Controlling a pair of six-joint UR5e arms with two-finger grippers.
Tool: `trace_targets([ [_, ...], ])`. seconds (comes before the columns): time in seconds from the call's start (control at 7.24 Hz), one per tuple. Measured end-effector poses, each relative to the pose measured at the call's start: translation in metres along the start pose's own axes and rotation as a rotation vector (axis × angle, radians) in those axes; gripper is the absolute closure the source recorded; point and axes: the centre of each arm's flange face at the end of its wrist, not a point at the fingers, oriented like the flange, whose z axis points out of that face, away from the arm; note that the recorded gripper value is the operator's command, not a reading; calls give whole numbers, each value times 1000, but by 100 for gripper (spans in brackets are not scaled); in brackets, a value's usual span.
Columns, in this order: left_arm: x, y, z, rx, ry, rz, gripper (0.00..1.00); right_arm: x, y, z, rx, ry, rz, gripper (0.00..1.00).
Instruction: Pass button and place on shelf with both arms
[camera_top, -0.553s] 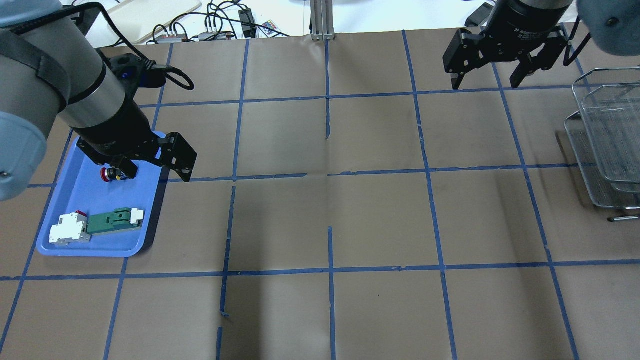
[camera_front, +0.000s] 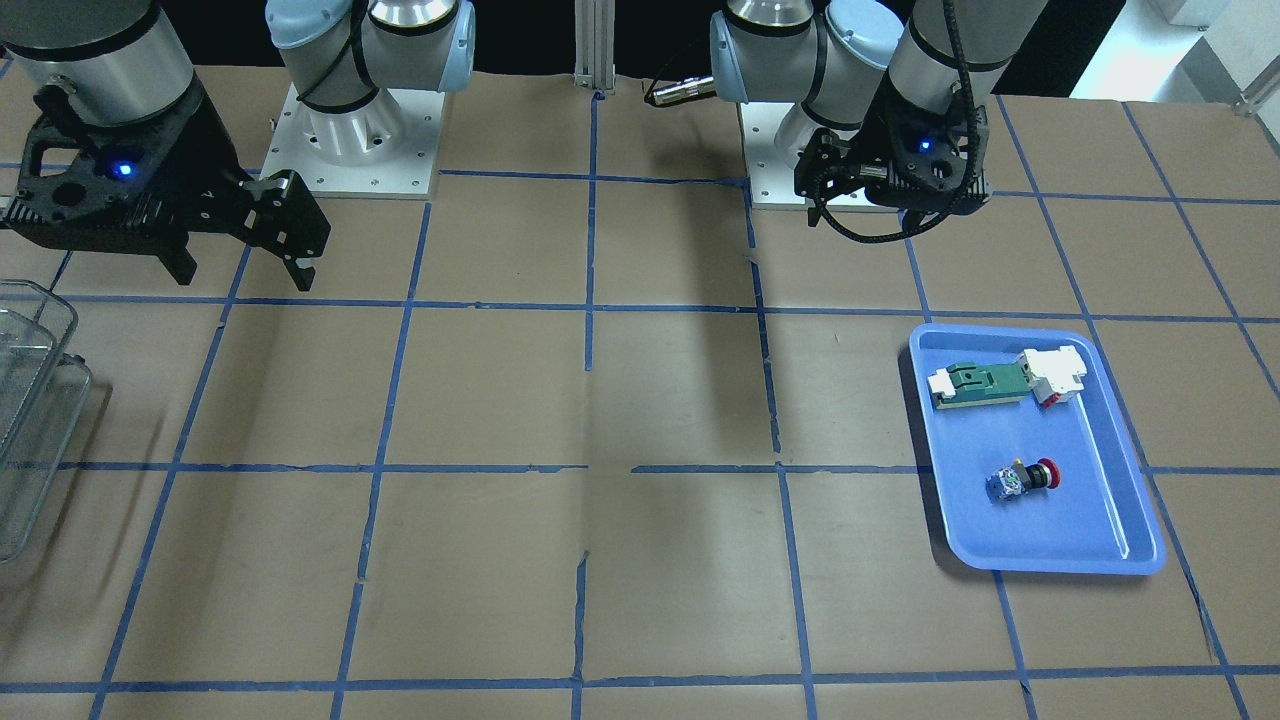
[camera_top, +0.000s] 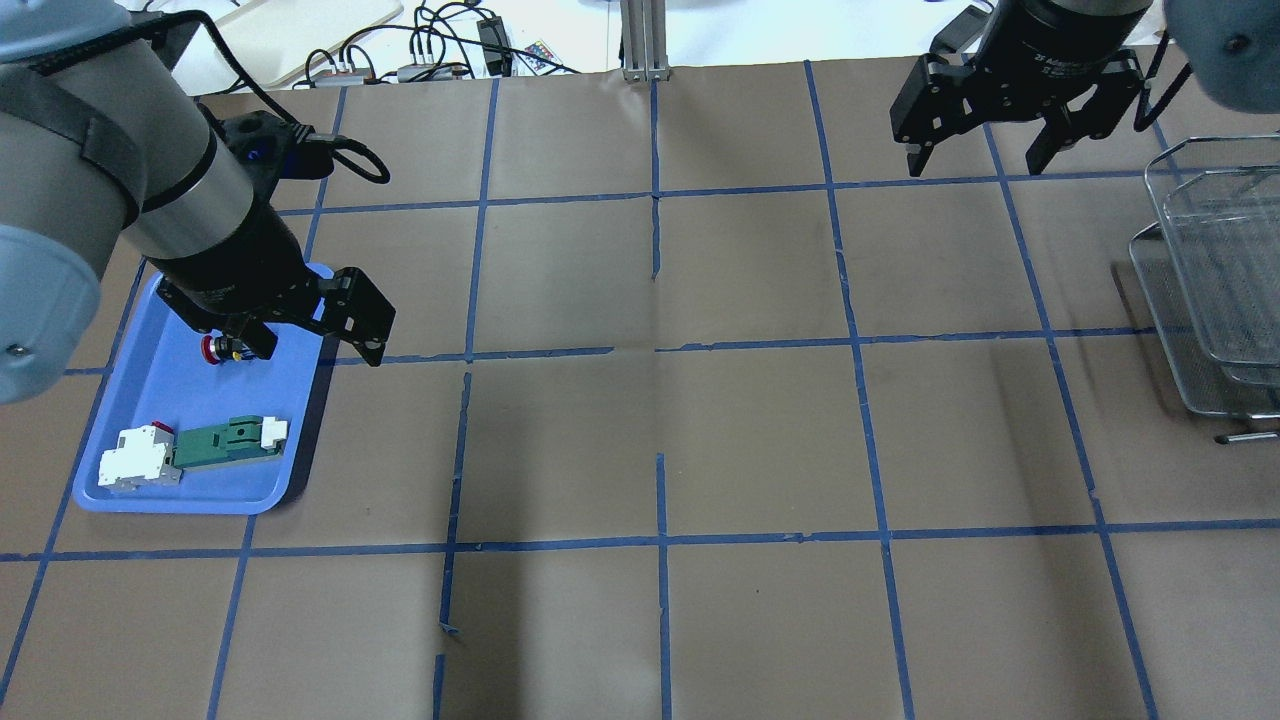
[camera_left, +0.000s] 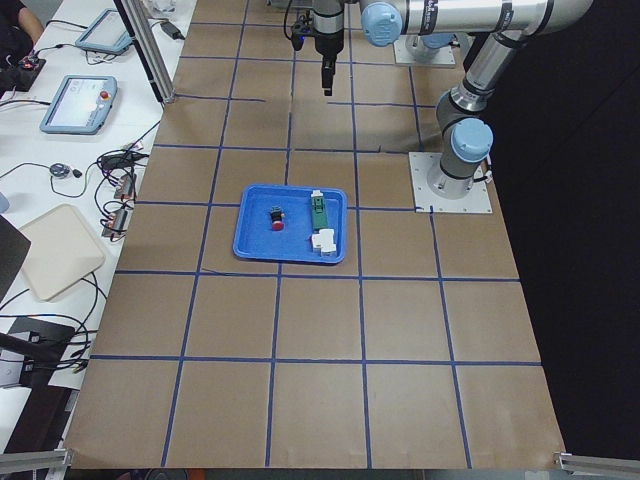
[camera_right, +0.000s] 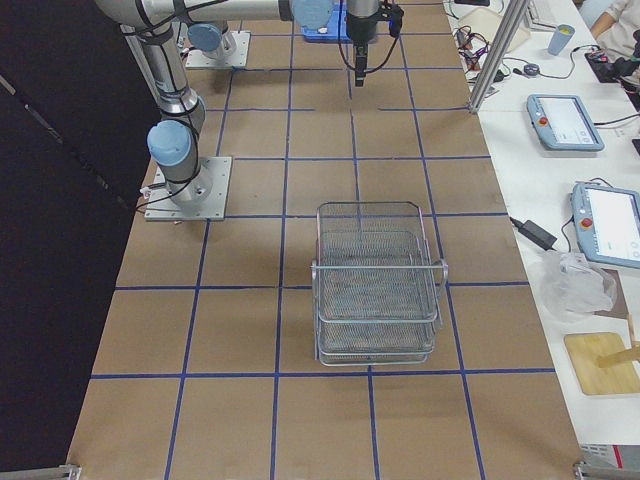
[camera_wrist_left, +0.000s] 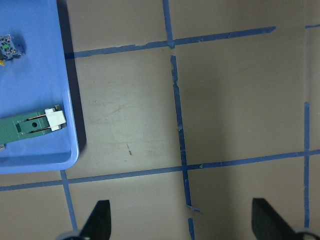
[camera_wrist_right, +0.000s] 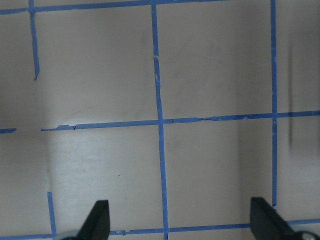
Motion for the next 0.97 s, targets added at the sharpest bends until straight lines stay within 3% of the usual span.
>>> trace_targets([
  [0.97,-1,0,1,4,1,-9,0,-2,12,3,-6,-15,-1,0],
])
